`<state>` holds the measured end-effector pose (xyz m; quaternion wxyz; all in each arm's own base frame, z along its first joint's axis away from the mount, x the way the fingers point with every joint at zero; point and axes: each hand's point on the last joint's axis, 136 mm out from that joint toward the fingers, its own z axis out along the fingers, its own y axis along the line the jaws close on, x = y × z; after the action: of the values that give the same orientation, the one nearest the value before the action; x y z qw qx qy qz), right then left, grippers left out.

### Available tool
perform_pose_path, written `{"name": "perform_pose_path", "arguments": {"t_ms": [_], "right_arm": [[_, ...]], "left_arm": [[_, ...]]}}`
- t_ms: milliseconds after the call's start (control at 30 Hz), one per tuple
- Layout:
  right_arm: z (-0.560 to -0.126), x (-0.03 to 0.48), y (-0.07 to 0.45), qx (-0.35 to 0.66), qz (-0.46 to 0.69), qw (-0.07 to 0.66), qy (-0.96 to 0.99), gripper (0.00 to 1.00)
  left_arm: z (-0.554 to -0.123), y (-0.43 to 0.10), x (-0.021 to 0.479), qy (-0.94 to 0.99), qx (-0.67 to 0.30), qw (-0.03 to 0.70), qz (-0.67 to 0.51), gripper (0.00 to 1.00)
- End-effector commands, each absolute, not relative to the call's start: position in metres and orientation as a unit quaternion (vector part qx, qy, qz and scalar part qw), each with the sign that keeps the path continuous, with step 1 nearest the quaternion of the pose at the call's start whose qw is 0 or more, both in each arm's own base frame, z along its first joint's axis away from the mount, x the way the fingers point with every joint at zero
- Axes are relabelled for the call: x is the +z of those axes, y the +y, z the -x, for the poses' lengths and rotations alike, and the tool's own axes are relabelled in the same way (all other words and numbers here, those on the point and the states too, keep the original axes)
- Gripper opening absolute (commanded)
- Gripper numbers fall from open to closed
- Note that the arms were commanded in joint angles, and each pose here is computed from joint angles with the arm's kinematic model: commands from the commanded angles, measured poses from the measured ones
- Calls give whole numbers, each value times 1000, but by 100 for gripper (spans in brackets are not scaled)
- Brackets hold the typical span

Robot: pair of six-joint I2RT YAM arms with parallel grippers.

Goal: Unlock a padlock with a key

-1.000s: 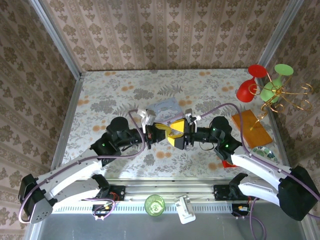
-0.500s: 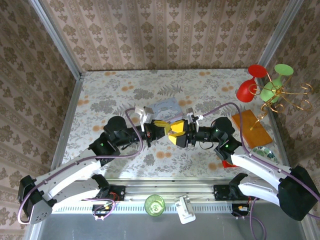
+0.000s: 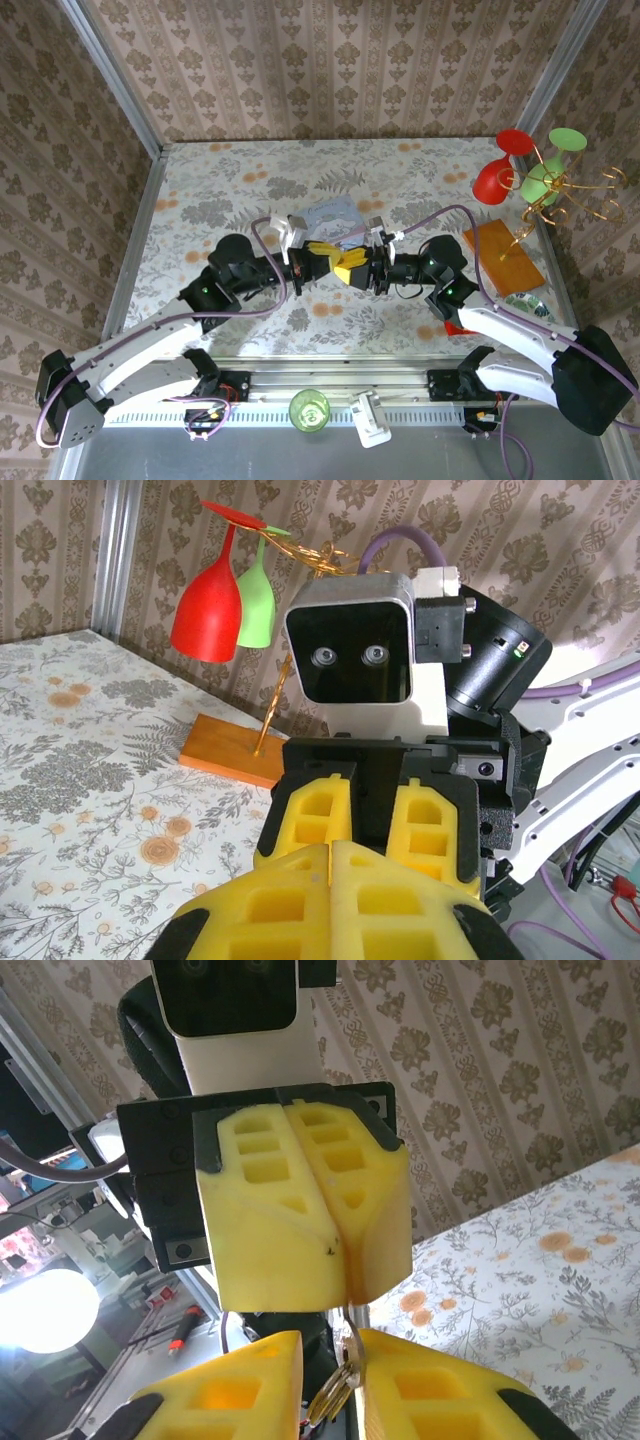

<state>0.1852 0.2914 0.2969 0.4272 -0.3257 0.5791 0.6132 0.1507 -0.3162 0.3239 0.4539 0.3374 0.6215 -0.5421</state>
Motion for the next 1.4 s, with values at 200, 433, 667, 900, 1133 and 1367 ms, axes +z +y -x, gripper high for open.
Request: {"name": "perform_pose_path", "arguments": {"t_ms": [200, 433, 667, 900, 1133, 1367], "right_arm": [[-180, 301, 288, 611, 329, 448, 564, 2], [-179, 294, 285, 603, 326, 449, 573, 0], [-177, 289, 282, 598, 320, 449, 582, 0], [-177, 288, 279, 592, 318, 452, 587, 23], [-177, 291, 280, 592, 319, 454, 584, 27], [-189, 289, 279, 566, 310, 469, 603, 44]], "left_arm": [[-152, -314, 329, 610, -542, 469, -339, 0], [-152, -314, 327, 612, -540, 467, -340, 0], [-155, -313, 322, 620, -536, 467, -333, 0], [-156, -312, 323, 618, -539, 468, -330, 0], [-154, -315, 323, 615, -544, 463, -334, 0], [-149, -315, 325, 606, -556, 457, -339, 0]]}}
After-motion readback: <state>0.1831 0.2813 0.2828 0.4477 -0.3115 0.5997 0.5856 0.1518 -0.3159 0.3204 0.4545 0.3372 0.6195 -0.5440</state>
